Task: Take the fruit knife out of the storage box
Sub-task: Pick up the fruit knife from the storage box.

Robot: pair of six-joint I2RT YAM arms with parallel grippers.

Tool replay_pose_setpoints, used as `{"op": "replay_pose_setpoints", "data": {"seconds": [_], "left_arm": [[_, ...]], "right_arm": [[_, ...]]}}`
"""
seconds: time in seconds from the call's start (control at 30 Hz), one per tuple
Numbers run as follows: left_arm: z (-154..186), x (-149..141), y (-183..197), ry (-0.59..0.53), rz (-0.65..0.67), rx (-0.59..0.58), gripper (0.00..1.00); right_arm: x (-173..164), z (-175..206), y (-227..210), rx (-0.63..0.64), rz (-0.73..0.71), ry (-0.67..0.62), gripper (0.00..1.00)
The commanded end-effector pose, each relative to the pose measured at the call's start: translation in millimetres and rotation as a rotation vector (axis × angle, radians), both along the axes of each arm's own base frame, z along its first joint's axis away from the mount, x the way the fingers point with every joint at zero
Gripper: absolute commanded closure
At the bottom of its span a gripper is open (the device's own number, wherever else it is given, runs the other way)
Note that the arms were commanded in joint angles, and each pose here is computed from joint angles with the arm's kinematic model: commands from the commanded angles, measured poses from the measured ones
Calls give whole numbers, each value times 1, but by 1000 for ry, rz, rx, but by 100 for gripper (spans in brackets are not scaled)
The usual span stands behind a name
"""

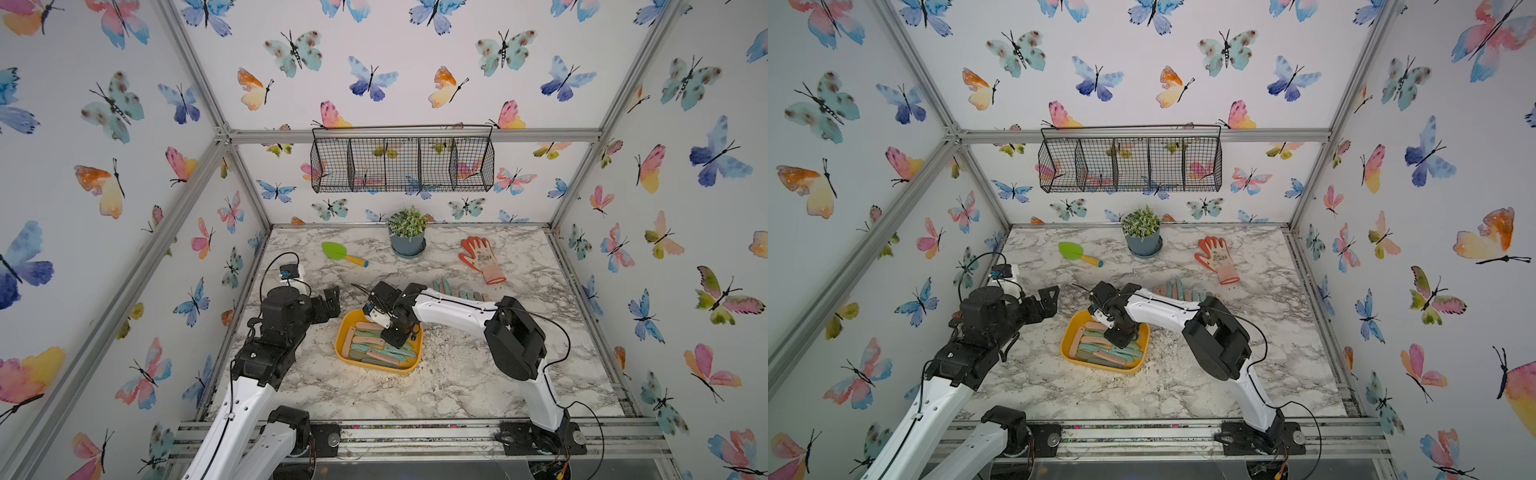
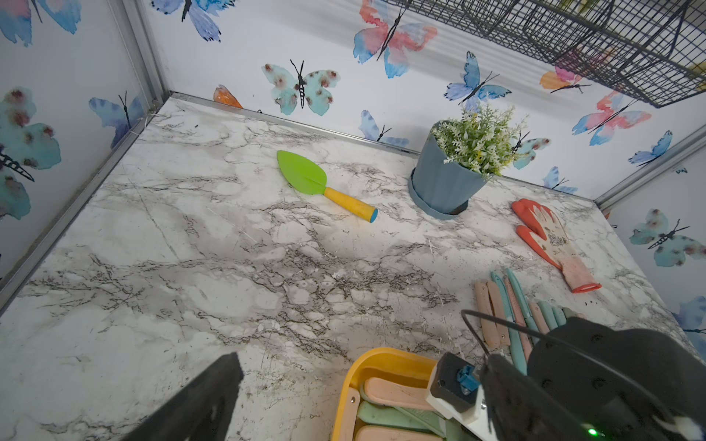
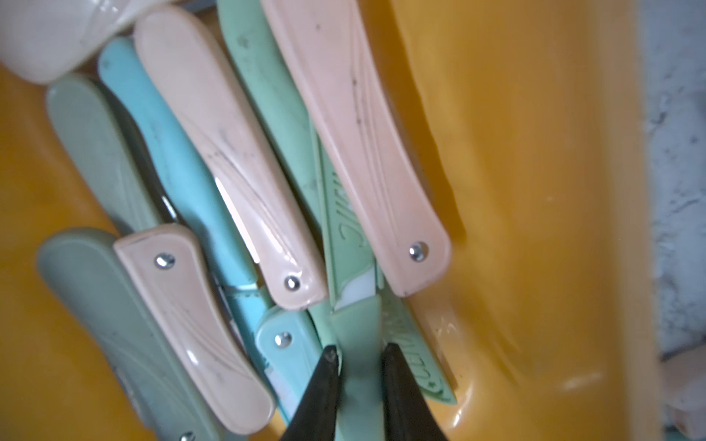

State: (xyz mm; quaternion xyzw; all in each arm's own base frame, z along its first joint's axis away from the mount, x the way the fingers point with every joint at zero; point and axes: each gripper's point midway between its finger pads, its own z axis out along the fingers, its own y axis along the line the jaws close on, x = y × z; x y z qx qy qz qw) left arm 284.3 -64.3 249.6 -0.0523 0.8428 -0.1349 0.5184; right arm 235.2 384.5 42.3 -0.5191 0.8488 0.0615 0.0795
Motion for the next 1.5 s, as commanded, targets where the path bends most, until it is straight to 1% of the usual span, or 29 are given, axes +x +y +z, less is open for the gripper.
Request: {"op": "replay_pose_setpoints", "data": {"seconds": [0.0, 0.43, 0.7, 0.93, 1.07, 1.2, 1.33, 1.47], "left_arm": [[5, 1, 3, -27, 9, 9, 2], [5, 1, 2, -23, 5, 7, 2], [6, 0, 0, -20, -11, 2, 2], [0, -8, -6, 15, -43, -15, 2], [-16, -14, -19, 97, -118, -36, 2], [-27, -21, -36, 158, -211, -75, 2], [-32, -26, -48, 180, -272, -96, 2], [-34, -28, -54, 186, -297, -100, 2]], "right_arm": [[-7, 21, -8, 22, 40, 6, 78], [-11, 23, -19, -27, 61, 16, 80], [-9, 37, -21, -6, 45, -17, 80], [-8, 54, -15, 62, 40, -42, 80], [-1, 57, -21, 48, 13, -88, 80], [3, 61, -19, 77, -13, -101, 80], [6, 63, -17, 92, -33, -107, 81], [6, 62, -16, 95, -39, -102, 81]]}}
